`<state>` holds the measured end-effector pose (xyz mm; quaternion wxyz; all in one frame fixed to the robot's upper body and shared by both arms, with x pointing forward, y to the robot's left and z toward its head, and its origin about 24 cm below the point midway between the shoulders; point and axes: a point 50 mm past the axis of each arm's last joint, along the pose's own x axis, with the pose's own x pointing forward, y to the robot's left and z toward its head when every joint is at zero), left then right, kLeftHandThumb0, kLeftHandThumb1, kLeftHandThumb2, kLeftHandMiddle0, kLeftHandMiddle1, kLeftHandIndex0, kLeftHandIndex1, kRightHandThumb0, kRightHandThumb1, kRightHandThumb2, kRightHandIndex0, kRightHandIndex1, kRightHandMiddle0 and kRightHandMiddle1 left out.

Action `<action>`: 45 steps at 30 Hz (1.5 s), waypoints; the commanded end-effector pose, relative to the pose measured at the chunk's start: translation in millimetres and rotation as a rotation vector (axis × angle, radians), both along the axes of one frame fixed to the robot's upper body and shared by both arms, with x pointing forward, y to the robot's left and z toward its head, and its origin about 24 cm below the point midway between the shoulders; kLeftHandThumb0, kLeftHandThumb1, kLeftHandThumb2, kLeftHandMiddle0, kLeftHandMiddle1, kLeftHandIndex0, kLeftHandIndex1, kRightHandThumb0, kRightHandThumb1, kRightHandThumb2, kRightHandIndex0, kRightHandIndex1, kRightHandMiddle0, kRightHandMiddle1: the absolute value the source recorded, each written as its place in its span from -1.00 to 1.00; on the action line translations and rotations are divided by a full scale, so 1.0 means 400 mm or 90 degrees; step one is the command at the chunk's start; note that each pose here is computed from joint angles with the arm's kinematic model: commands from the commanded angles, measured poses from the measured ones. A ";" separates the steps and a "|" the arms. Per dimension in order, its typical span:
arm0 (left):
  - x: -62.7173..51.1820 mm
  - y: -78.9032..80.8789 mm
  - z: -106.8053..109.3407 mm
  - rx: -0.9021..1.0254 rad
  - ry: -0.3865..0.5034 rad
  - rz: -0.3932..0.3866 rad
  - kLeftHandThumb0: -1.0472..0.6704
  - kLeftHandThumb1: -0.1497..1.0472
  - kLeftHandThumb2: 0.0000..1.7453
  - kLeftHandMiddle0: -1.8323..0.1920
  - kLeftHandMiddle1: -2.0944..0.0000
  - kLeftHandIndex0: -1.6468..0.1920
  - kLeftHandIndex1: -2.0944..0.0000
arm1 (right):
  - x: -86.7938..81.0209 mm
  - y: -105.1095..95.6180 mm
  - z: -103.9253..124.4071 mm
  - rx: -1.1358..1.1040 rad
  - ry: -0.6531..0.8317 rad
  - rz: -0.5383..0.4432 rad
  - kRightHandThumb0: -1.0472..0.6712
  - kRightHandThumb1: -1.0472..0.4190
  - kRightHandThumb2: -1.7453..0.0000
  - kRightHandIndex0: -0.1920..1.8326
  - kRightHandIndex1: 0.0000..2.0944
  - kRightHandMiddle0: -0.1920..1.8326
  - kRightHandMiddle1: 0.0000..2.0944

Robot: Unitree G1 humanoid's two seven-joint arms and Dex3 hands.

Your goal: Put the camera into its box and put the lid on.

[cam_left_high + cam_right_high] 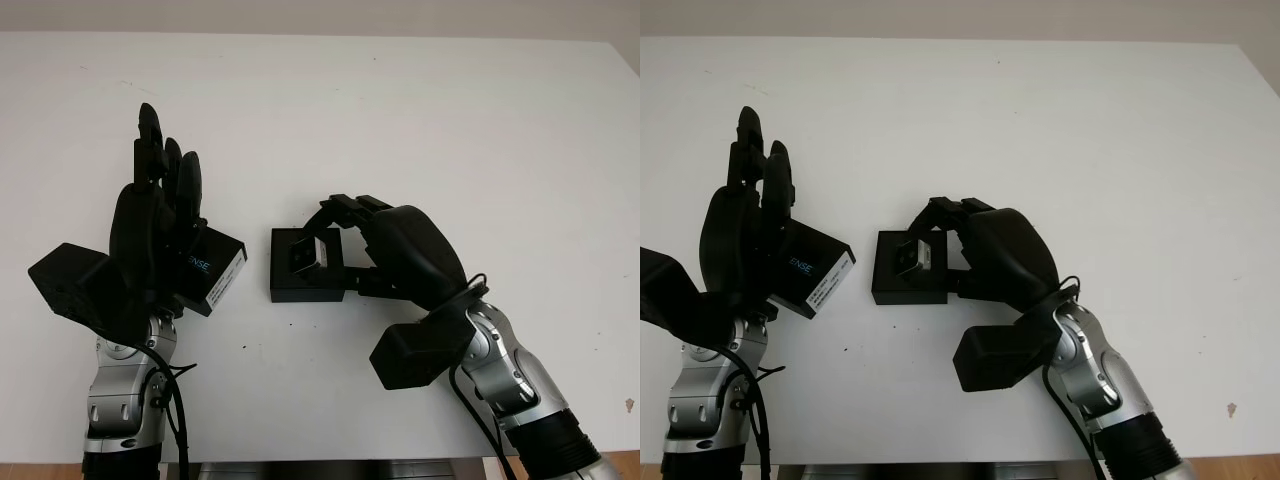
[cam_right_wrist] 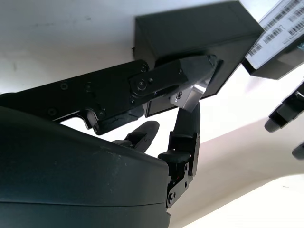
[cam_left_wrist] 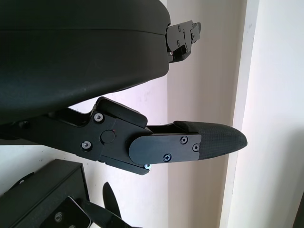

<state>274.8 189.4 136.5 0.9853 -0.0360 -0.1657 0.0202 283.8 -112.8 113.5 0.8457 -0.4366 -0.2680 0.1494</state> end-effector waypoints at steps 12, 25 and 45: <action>-0.004 0.003 0.007 -0.010 -0.004 -0.006 -0.70 1.00 -0.50 1.00 1.00 1.00 1.00 | 0.002 -0.010 -0.015 0.121 0.046 -0.018 -0.22 -0.92 0.93 -0.53 -0.46 -0.46 0.47; -0.006 0.004 0.010 0.005 -0.004 -0.001 -0.70 1.00 -0.48 1.00 1.00 1.00 1.00 | 0.005 -0.009 -0.011 0.164 0.072 -0.020 -0.22 -0.91 0.94 -0.56 -0.40 -0.46 0.48; -0.009 0.006 0.008 0.002 -0.002 -0.004 -0.70 1.00 -0.48 1.00 1.00 1.00 1.00 | 0.035 -0.025 -0.037 0.207 0.214 0.045 -0.27 -0.93 0.94 -0.63 -0.48 -0.47 0.50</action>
